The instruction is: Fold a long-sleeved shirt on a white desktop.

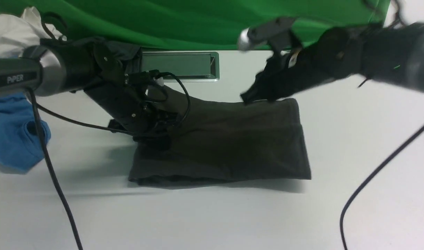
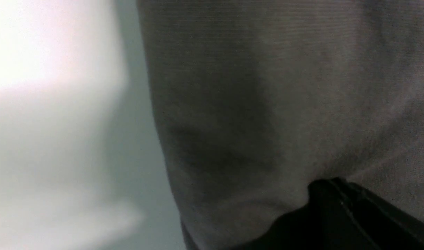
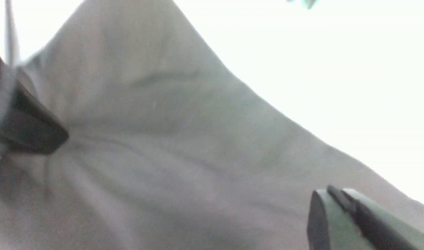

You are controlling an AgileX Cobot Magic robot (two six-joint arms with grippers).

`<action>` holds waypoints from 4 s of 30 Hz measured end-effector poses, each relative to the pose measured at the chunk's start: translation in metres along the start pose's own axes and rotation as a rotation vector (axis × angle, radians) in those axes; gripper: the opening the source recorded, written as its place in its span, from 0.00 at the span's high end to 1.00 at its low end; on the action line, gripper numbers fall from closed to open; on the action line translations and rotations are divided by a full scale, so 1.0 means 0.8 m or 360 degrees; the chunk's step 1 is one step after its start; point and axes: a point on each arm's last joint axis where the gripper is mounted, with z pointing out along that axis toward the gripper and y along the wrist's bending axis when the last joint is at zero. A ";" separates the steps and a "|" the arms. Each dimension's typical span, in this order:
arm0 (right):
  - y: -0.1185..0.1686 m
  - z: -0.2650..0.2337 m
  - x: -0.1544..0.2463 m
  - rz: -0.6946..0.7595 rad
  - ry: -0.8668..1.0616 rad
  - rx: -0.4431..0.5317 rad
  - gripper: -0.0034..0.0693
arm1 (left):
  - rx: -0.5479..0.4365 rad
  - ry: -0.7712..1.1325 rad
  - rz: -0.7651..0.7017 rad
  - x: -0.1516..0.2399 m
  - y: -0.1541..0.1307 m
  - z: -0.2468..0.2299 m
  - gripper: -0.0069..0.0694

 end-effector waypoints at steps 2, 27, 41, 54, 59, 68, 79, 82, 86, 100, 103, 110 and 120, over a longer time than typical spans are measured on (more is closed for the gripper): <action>-0.004 -0.023 -0.009 -0.0029 -0.0051 0.0026 0.87 | -0.0026 -0.0070 0.0005 -0.006 -0.001 -0.017 0.88; 0.011 -0.267 0.195 0.0451 -0.0595 0.0134 0.81 | 0.0223 0.0013 0.0114 0.108 -0.072 -0.199 0.47; 0.020 -0.265 0.267 0.0566 -0.0720 0.0112 0.78 | 0.0185 -0.0287 0.0255 0.308 -0.073 -0.221 0.74; 0.020 -0.264 0.267 0.0570 -0.0719 0.0111 0.74 | 0.0091 -0.1083 0.0345 0.332 -0.079 -0.272 0.89; 0.020 -0.264 0.267 0.0572 -0.0719 0.0111 0.73 | -0.0003 -0.1167 0.0408 0.328 -0.075 -0.276 0.89; 0.020 -0.264 0.267 0.0575 -0.0719 0.0110 0.70 | -0.0344 -0.1362 0.0559 0.328 -0.058 -0.281 0.89; 0.020 -0.264 0.267 0.0574 -0.0721 0.0109 0.67 | -0.0608 -0.1786 0.0689 0.387 -0.029 -0.233 0.89; 0.020 -0.264 0.267 0.0575 -0.0723 0.0109 0.65 | -0.0623 -0.1744 0.0696 0.404 -0.016 -0.190 0.89; 0.020 -0.265 0.267 0.0576 -0.0724 0.0109 0.65 | -0.0601 -0.1609 0.0664 0.411 -0.003 -0.147 0.89; 0.020 -0.264 0.267 0.0576 -0.0725 0.0109 0.63 | -0.0526 -0.1741 0.0199 0.410 0.009 -0.135 0.89; 0.020 -0.264 0.267 0.0576 -0.0725 0.0109 0.63 | -0.0499 -0.1766 0.0151 0.410 0.009 -0.136 0.89; 0.020 -0.264 0.267 0.0576 -0.0725 0.0109 0.63 | -0.0535 -0.1799 0.0126 0.409 0.011 -0.138 0.89; 0.020 -0.264 0.267 0.0576 -0.0725 0.0109 0.63 | -0.0557 -0.1816 0.0117 0.409 0.011 -0.140 0.89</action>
